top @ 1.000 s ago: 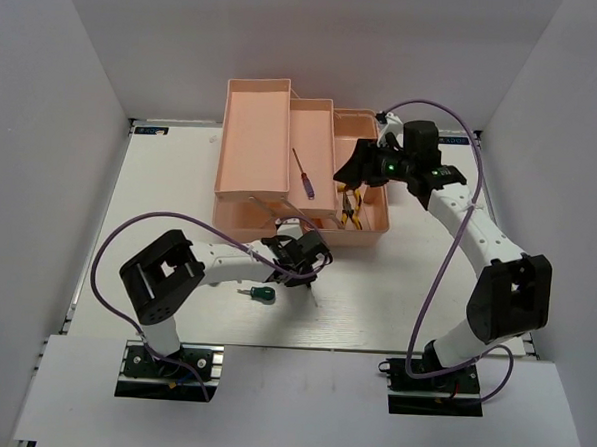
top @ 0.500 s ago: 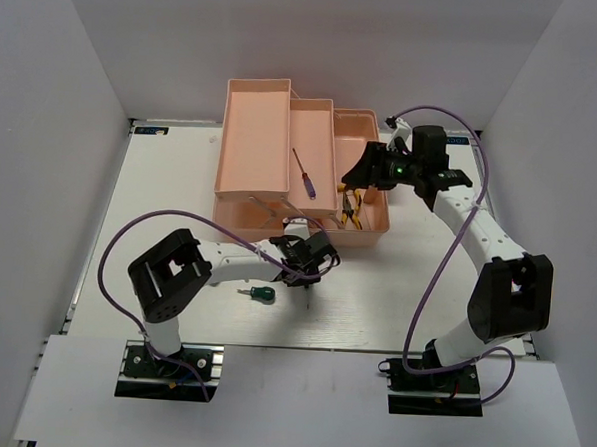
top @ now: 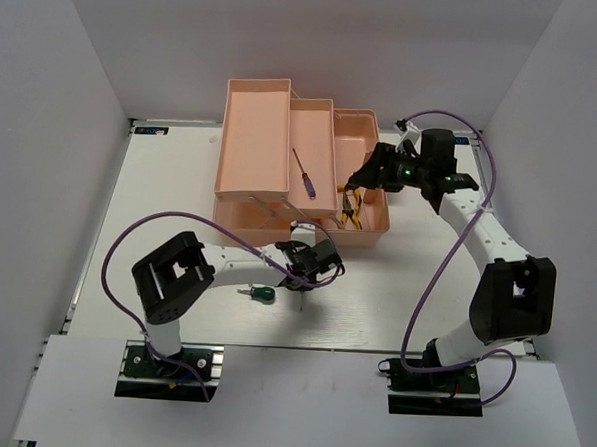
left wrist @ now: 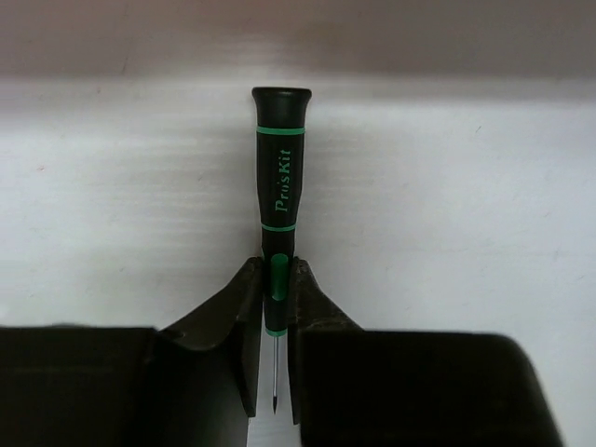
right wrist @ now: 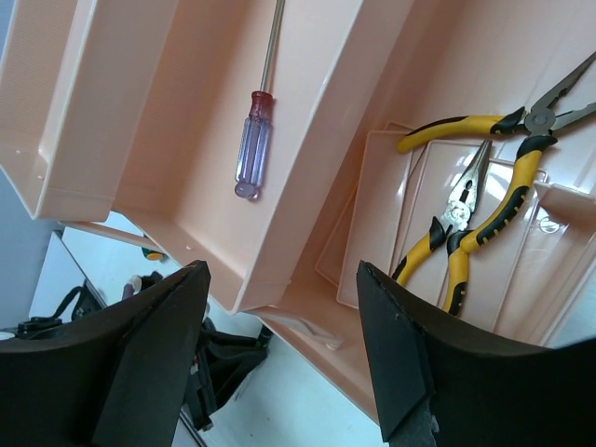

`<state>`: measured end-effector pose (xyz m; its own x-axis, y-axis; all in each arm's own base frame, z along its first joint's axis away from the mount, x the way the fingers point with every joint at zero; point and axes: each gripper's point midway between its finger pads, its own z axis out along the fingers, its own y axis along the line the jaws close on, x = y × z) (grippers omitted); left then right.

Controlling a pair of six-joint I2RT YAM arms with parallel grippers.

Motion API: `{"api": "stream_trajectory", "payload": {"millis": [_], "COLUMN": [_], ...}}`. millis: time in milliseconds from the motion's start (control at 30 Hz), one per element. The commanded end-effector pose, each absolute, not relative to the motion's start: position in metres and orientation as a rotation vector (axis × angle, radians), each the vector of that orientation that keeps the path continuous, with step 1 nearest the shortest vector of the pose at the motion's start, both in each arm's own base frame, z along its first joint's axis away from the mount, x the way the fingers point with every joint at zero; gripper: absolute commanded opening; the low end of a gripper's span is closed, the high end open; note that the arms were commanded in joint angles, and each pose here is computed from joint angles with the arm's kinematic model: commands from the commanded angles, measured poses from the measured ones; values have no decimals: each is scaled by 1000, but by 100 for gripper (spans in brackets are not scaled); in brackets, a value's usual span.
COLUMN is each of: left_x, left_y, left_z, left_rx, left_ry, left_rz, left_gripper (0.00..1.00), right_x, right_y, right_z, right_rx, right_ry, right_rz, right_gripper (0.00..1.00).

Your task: Sort the tools into containers

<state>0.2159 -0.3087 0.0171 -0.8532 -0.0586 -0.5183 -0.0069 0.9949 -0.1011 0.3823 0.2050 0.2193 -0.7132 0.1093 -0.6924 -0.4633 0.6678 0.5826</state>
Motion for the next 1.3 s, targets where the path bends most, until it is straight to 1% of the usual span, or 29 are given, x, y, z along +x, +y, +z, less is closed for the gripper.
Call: {"api": "stream_trajectory", "payload": {"millis": [0, 67, 200, 233, 267, 400, 433, 467, 500, 567, 600, 633, 667, 700, 733, 767, 800, 833, 867, 900, 967, 1033, 1100, 1133, 1167, 1200, 1233, 1267], "left_x": [160, 160, 162, 163, 164, 176, 178, 184, 192, 213, 223, 240, 255, 266, 277, 301, 313, 324, 344, 358, 382, 401, 417, 424, 432, 439, 442, 448], "left_y": [-245, -256, -290, -298, -305, -324, -327, -327, -325, -319, -317, -319, -322, -326, -330, -333, -335, -336, -334, -340, -334, -335, -326, -326, -329, -323, -330, -330], "left_z": [-7, 12, 76, 103, 119, 200, 209, 232, 240, 270, 277, 271, 289, 293, 296, 299, 300, 299, 311, 293, 296, 283, 279, 284, 276, 273, 280, 281], "left_rx": [219, 267, 404, 411, 438, 472, 495, 470, 436, 383, 363, 340, 302, 292, 262, 214, 195, 173, 135, 136, 101, 85, 80, 77, 89, 97, 115, 123], "left_ry": [2753, 2719, 2583, 2528, 2488, 2293, 2267, 2218, 2201, 2104, 2082, 2089, 2043, 2023, 2009, 1988, 1974, 1971, 1942, 1967, 1968, 1985, 1988, 1978, 1989, 1999, 1993, 1992], "left_rz": [212, 133, -169, -276, -343, -526, -532, -545, -541, -485, -451, -390, -375, -357, -340, -285, -257, -232, -227, -189, -152, -116, -74, -82, -69, -51, -79, -86], "left_gripper": [0, 0, 0, 0, 0, 0, 0, 0, 0, 0, 0, 0, 0, 0, 0, 0, 0, 0, 0, 0, 0, 0, 0, 0, 0, 0, 0, 4], "right_x": [380, 379, 376, 375, 375, 371, 371, 368, 368, 365, 363, 362, 361, 356, 353, 351, 346, 342, 339, 335, 328, 319, 314, 307, 304, 300, 296, 291], "right_y": [203, 200, 194, 191, 189, 183, 182, 179, 178, 175, 173, 172, 170, 169, 169, 168, 167, 165, 165, 162, 159, 155, 152, 152, 152, 152, 151, 153], "right_z": [239, 236, 229, 228, 226, 221, 219, 218, 217, 215, 210, 211, 208, 203, 205, 204, 197, 200, 198, 202, 196, 197, 200, 198, 198, 194, 195, 193], "right_rx": [-293, -310, -313, -325, -322, -345, -349, -371, -379, -398, -398, -397, -398, -396, -410, -410, -419, -422, -428, -456, -470, -517, -576, -612, -648, -661, -702, -725], "right_ry": [2084, 2082, 2092, 2090, 2093, 2102, 2105, 2105, 2104, 2104, 2114, 2108, 2114, 2125, 2117, 2120, 2134, 2130, 2134, 2113, 2127, 2100, 2062, 2047, 2029, 2029, 2002, 1999], "right_rz": [1035, 1030, 1014, 1002, 996, 971, 968, 954, 950, 920, 917, 904, 901, 900, 903, 902, 899, 893, 887, 863, 845, 811, 777, 762, 755, 760, 744, 760], "right_gripper": [71, 71, 72, 72, 72, 72, 72, 72, 72, 72, 70, 68, 63, 56, 30, 18, 5, 0, 0, 0, 0, 0, 13, 17, 27, 33, 37, 56]}}
